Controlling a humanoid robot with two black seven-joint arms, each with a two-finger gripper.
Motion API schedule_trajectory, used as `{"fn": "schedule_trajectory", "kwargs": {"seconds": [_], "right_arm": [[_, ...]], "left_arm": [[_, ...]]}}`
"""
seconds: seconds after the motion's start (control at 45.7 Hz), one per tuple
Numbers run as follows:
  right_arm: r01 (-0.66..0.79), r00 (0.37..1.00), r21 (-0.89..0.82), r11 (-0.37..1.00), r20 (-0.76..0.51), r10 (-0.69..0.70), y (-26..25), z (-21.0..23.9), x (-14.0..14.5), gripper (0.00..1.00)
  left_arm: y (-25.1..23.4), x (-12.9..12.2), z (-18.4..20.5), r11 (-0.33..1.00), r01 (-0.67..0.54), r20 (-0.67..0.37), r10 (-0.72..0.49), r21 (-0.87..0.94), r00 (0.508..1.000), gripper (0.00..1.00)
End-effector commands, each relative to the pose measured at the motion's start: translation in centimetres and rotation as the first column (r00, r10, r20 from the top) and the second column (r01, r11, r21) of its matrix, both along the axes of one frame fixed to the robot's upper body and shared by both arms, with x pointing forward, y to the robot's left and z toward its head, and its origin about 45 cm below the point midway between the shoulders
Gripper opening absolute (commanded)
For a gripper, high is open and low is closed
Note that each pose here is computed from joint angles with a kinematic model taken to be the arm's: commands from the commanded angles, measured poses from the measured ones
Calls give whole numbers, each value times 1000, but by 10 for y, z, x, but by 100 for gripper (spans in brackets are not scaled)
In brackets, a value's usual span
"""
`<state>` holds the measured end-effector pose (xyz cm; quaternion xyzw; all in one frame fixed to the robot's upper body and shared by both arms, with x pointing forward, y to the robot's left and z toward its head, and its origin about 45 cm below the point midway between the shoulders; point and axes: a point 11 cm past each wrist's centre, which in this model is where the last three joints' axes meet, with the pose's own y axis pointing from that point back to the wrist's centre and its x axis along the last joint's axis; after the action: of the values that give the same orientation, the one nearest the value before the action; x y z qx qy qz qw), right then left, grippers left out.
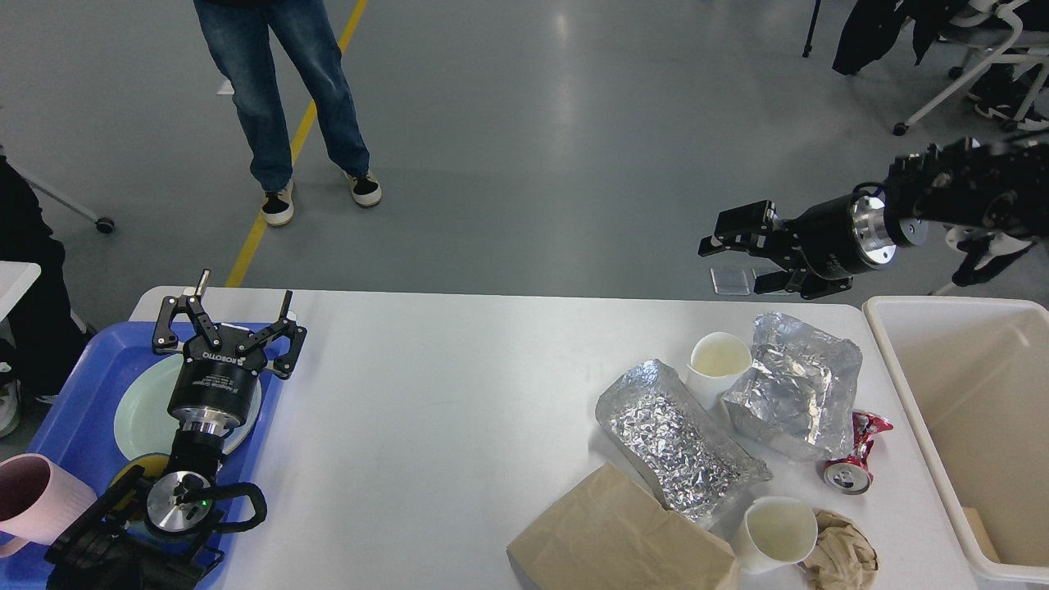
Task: Tidy desktop
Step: 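Lower the right gripper toward the brown paper bag, then grasp the brown paper bag with the right gripper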
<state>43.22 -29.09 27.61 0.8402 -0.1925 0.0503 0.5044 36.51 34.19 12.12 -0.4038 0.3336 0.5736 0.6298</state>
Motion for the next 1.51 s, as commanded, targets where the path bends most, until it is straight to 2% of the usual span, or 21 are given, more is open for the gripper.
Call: {"fn": "schedule_trajectory", "kwargs": {"seconds": [0.0,0.153,0.263,0.547,0.678,0.941,1.072,1.116,1.203,1.269,1.356,1.488], "right_arm": [[-61,995,-78,995,-82,54,20,19,-10,100],[-89,986,-392,916,-162,27,30,37,-28,100],[-103,980,-493,864,-199,3,39,47,-42,100],[-190,963,-502,844,-264,60,77,99,-109,100],[-208,954,-504,839,-296,59,86,105,-130,100],[-325,908,-359,875,-379,182,117,112,-152,100],[-330,905,-344,879,-380,192,119,114,-153,100],[-330,906,-346,878,-378,192,119,114,-152,97],[-339,895,-340,877,-404,190,116,103,-152,95],[-370,860,-307,877,-471,198,118,73,-154,95],[-390,846,-273,879,-482,226,126,43,-146,95],[-446,821,-257,857,-499,278,130,-3,-151,92]], "left_arm": [[1,0,0,1000,0,0,0,1,1000,96],[0,0,0,1000,0,0,0,0,1000,96],[0,0,0,1000,0,0,0,0,1000,96],[1,0,0,1000,0,0,0,1,1000,96],[1,0,0,1000,-2,1,2,1,1000,96],[1,0,0,1000,-2,1,2,0,1000,96],[1,0,1,1000,-3,1,3,0,1000,96],[1,0,1,1000,-3,1,3,0,1000,96],[1,1,1,1000,-3,3,3,0,1000,96],[1,1,1,1000,-1,2,1,1,1000,96],[1,1,1,1000,-1,2,1,1,1000,96],[1,1,1,1000,-1,2,1,1,1000,96]]}}
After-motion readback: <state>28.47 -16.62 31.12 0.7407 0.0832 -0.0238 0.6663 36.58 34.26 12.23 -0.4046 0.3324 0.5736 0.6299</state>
